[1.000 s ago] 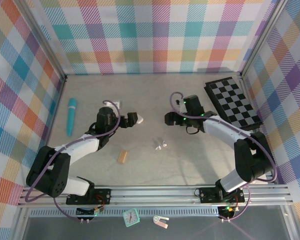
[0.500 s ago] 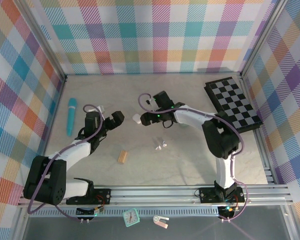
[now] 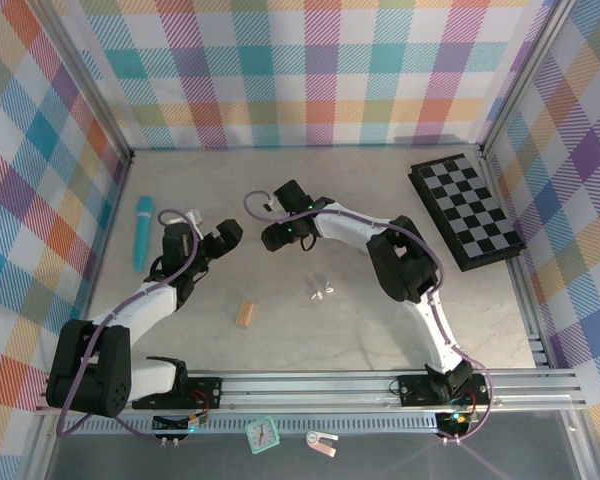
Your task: Insert wireless bluetooth earbuds into charging case
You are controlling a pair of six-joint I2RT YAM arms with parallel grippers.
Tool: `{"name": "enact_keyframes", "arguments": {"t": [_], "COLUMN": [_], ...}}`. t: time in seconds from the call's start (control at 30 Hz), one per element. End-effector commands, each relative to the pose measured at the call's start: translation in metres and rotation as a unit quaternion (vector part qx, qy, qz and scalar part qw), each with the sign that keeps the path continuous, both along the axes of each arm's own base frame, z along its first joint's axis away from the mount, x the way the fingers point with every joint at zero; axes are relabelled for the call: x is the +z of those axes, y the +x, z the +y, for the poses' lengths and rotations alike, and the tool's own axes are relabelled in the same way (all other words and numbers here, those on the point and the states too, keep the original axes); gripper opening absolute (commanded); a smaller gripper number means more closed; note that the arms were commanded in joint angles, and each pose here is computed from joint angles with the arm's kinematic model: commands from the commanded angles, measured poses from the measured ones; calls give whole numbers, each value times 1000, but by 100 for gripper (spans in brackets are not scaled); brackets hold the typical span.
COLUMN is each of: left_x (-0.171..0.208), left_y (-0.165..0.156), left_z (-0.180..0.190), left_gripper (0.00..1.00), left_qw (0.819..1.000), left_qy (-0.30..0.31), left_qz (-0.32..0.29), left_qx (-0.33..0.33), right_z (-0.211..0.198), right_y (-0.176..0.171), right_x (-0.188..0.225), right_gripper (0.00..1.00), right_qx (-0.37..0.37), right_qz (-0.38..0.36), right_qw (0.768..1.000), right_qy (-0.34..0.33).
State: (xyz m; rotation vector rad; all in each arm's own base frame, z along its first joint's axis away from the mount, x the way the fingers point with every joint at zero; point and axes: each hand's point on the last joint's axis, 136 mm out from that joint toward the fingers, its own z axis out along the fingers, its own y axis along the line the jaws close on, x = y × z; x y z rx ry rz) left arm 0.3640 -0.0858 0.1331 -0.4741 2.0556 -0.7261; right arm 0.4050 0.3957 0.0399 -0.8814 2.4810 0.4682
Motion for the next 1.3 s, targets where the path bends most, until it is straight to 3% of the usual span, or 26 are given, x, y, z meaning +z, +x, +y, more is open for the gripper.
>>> {"name": "enact_keyframes", "arguments": {"t": [0.0, 0.53, 0.87, 1.17, 1.27], "left_x": [-2, -2, 6, 27, 31], "left_y": [-5, -2, -4, -36, -47], "left_z": [4, -3, -18, -57, -81], "left_gripper": [100, 100, 100, 100, 92], "left_qw": [1000, 999, 997, 980, 967], "left_qy": [-14, -30, -42, -59, -90], "left_qz": [10, 12, 33, 68, 83], "left_qx": [4, -16, -58, -178, -223], "right_z": [-2, -4, -10, -28, -32], "right_y": [-4, -7, -11, -56, -74], "right_x": [-9, -25, 18, 67, 82], "right_gripper": [67, 49, 42, 43, 43], "right_qx": [13, 19, 28, 118, 144], "right_qz": [5, 11, -58, -127, -129], "right_qw": [999, 998, 998, 984, 980], "right_qy": [-29, -54, -10, 37, 57]}}
